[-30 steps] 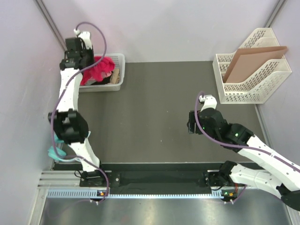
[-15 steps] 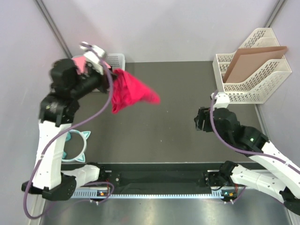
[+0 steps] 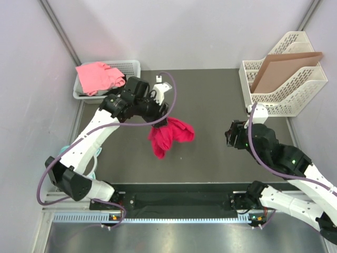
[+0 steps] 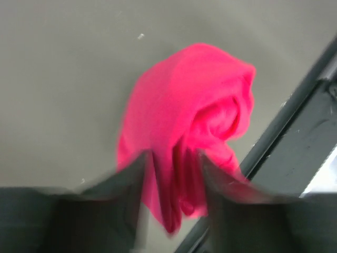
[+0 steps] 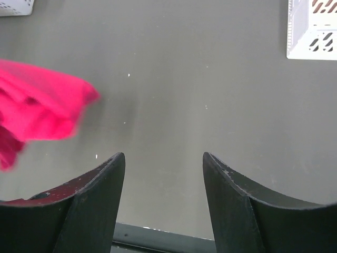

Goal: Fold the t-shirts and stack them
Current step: Move the tshirt to the center of the board, then flatten out the tshirt

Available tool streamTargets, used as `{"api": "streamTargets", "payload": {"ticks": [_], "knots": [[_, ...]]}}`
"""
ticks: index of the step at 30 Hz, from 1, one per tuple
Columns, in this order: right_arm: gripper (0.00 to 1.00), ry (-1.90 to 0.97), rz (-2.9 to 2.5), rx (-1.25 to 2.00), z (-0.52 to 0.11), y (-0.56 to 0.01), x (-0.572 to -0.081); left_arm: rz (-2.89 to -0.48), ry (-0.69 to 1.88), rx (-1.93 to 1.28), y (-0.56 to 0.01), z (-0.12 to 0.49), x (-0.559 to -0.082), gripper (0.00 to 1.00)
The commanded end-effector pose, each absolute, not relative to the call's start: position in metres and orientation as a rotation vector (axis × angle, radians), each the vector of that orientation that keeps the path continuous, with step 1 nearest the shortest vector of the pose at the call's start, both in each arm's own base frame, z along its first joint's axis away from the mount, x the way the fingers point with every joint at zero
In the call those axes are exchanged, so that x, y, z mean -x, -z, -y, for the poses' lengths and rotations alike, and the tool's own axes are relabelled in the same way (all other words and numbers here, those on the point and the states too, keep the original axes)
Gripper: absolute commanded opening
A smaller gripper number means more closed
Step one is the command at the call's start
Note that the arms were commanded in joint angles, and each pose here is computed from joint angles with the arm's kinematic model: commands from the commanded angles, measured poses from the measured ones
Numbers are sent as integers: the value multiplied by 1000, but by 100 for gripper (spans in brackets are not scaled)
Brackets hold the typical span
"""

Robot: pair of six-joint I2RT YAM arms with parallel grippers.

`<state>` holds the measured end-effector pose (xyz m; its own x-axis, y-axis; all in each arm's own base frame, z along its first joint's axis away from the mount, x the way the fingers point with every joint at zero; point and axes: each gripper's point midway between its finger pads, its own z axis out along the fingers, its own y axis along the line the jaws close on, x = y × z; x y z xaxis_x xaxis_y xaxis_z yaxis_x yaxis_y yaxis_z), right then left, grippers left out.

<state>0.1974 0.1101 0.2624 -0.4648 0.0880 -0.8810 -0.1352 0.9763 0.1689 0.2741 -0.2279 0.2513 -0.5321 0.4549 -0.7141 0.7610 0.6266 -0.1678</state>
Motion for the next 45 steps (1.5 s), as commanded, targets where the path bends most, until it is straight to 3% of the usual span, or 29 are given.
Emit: {"api": "streamTargets", "payload": {"ticks": [1,3,6,11,17,23,32,41,44,45], "knots": [[61,-247,-2050,27,-117,-256,-202,-2172,784,-1044,-249,249,-248,78],[65,-226,-2077,43,-121,-247,-205,-2208,818,-1068,-235,246,-233,99],[73,-217,-2110,79,-132,-238,-209,-2287,787,-1078,-203,231,-217,99],[74,-268,-2154,134,-158,-225,-216,-2347,555,-1010,-163,199,-224,99],[71,-298,-2275,213,-189,-179,-219,-2441,590,-1005,-119,207,-228,99],[70,-365,-2309,240,-201,-163,-208,-2456,733,-1071,-122,228,-217,97],[69,-362,-2331,214,-195,-150,-201,-2420,755,-1218,-126,255,-199,95],[68,-374,-2325,175,-188,-152,-197,-2422,623,-1323,-101,268,-196,94],[67,-368,-2320,161,-185,-154,-197,-2418,562,-1319,-96,269,-207,83],[66,-368,-2320,157,-185,-154,-196,-2402,552,-1317,-98,272,-212,74]]}}
